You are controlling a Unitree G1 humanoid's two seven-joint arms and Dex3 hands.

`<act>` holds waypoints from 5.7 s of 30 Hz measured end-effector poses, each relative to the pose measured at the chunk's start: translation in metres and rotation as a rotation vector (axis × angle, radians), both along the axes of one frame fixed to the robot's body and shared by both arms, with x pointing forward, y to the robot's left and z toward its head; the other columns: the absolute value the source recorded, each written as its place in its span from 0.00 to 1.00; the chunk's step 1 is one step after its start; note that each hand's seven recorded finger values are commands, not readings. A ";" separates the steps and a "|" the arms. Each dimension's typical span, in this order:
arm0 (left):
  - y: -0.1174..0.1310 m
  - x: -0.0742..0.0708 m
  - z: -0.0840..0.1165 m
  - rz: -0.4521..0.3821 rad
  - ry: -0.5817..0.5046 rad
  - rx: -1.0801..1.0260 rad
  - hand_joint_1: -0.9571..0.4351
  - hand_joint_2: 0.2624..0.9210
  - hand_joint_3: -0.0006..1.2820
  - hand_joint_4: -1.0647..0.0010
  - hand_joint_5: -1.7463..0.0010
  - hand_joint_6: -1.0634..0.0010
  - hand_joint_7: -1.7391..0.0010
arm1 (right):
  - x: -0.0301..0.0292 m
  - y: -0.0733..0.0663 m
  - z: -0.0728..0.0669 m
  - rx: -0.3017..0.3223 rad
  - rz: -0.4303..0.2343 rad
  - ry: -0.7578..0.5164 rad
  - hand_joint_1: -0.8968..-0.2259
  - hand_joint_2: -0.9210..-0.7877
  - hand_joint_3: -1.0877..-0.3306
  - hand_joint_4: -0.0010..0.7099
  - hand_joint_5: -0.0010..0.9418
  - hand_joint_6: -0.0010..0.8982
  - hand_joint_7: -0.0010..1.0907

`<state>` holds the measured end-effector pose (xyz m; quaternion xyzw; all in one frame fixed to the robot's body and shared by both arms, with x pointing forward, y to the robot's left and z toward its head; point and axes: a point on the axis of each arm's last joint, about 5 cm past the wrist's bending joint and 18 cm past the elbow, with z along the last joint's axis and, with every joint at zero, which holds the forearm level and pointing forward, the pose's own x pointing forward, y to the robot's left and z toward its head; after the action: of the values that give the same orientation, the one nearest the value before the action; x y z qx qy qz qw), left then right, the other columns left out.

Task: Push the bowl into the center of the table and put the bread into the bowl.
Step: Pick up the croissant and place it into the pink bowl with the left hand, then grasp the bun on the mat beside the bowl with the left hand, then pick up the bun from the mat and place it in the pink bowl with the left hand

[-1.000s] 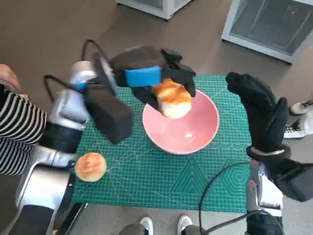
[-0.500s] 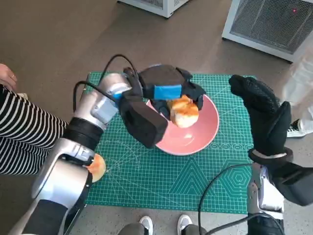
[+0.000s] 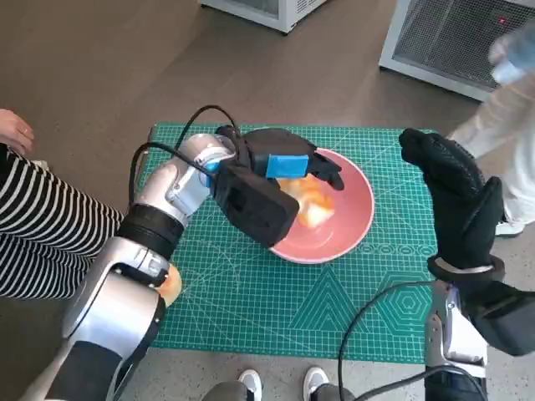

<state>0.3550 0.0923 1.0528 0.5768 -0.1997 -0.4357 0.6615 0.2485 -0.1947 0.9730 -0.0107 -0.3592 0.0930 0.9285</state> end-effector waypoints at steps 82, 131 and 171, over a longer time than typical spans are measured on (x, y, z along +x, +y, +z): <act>0.193 -0.111 -0.021 0.300 0.330 0.106 0.43 0.73 0.00 0.77 0.99 0.63 0.98 | 0.0069 0.001 -0.003 0.030 0.083 0.016 0.34 0.00 0.50 0.22 0.00 0.10 0.41; 0.164 -0.097 -0.013 0.157 0.274 0.012 0.69 0.98 0.06 0.34 0.33 0.39 0.34 | 0.0048 -0.007 -0.002 0.014 0.060 0.022 0.34 0.00 0.51 0.22 0.00 0.11 0.41; -0.002 -0.019 0.051 -0.162 -0.073 -0.269 0.69 1.00 0.04 0.34 0.32 0.38 0.37 | 0.0079 -0.010 -0.001 0.016 0.039 0.009 0.34 0.00 0.51 0.21 0.00 0.11 0.41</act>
<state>0.3360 0.0900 1.1040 0.4804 -0.3262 -0.4357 0.6878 0.2564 -0.2045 0.9723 0.0042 -0.3557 0.1083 0.9283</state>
